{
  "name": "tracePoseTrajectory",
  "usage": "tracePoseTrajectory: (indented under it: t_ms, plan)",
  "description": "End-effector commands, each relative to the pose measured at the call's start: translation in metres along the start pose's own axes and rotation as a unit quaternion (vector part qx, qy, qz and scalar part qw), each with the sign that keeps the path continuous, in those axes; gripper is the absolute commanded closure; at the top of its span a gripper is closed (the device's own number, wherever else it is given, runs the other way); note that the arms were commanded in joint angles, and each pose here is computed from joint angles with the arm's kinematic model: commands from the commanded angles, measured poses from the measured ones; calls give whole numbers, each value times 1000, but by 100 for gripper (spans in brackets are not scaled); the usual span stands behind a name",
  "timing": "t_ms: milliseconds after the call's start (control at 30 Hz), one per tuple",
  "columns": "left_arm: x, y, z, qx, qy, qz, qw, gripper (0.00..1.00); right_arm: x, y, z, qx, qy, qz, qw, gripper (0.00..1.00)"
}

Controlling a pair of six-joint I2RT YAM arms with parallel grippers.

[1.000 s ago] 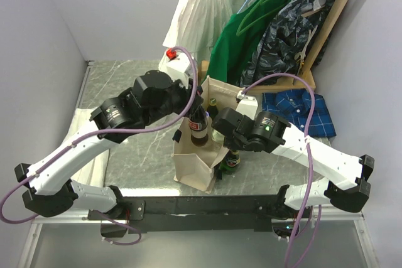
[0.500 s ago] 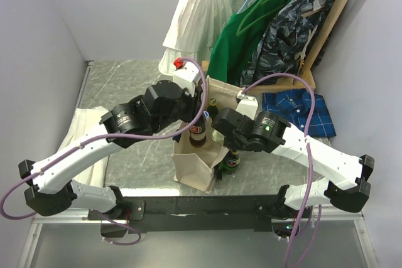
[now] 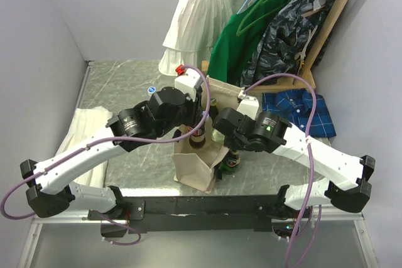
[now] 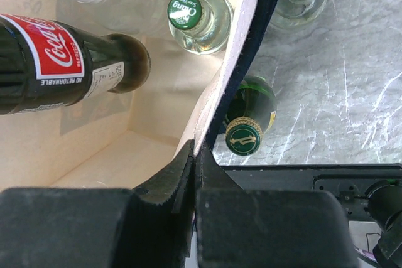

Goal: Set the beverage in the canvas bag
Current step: Place the drink in the canvas bag.

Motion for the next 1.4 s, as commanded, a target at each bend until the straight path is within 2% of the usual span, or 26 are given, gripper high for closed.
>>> tracePoseTrajectory:
  t_ms: [0, 1367]
  plan:
    - [28, -6, -63, 76, -147, 31, 986, 99, 13, -4, -14, -21, -38, -12, 999, 100]
    - [-8, -11, 6, 91, -86, 43, 991, 99, 9, -8, -7, -25, -31, -10, 999, 100]
Point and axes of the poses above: each gripper's point midway between its finger pads, its own x axis back along the fingers, its own y axis along the line the jaws close on, z = x × y, the point moved 6 cm from there along x, back along the fingers, and after that the axes turned 1 degree about -x, right-handed, at the moved point
